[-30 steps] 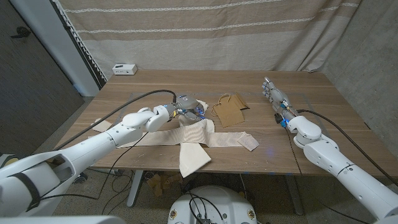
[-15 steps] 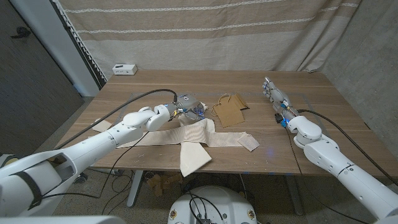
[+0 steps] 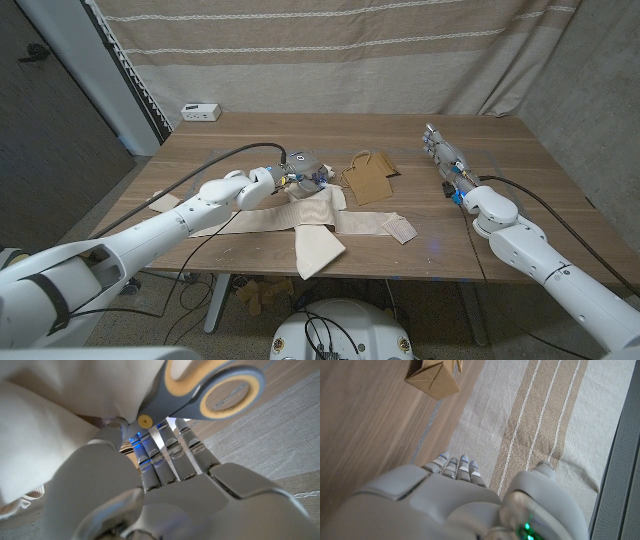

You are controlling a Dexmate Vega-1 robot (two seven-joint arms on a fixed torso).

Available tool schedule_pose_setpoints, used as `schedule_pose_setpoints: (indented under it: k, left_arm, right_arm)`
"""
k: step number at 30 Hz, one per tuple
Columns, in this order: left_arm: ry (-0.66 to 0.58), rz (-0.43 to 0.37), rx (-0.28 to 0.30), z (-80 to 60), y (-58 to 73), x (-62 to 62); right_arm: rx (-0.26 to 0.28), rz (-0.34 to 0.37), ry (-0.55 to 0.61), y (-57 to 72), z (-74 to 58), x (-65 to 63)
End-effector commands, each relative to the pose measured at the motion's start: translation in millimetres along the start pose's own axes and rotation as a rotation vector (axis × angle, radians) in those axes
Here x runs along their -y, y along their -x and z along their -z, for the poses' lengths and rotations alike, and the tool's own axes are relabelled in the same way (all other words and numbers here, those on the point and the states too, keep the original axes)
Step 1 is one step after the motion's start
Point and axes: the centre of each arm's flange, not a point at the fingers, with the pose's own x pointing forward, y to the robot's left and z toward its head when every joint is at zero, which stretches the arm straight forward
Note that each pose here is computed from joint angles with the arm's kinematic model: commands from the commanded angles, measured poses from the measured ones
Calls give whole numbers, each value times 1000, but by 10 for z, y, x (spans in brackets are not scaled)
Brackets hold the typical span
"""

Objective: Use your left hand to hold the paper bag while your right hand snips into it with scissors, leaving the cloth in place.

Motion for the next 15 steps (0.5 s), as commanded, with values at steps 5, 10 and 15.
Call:
schedule_pose_setpoints:
  k: [5,10,15]
  left_arm:
    - [74,51,3,-41,-21,71]
    - [128,3,-4,-47,-5,18]
    - [229,-79,-15,9,56,-79]
  right_arm:
    - [-2,2,0,24,4,41]
    - [-5,-2,4,20,0,54]
    - [-9,0,6,31,-16,83]
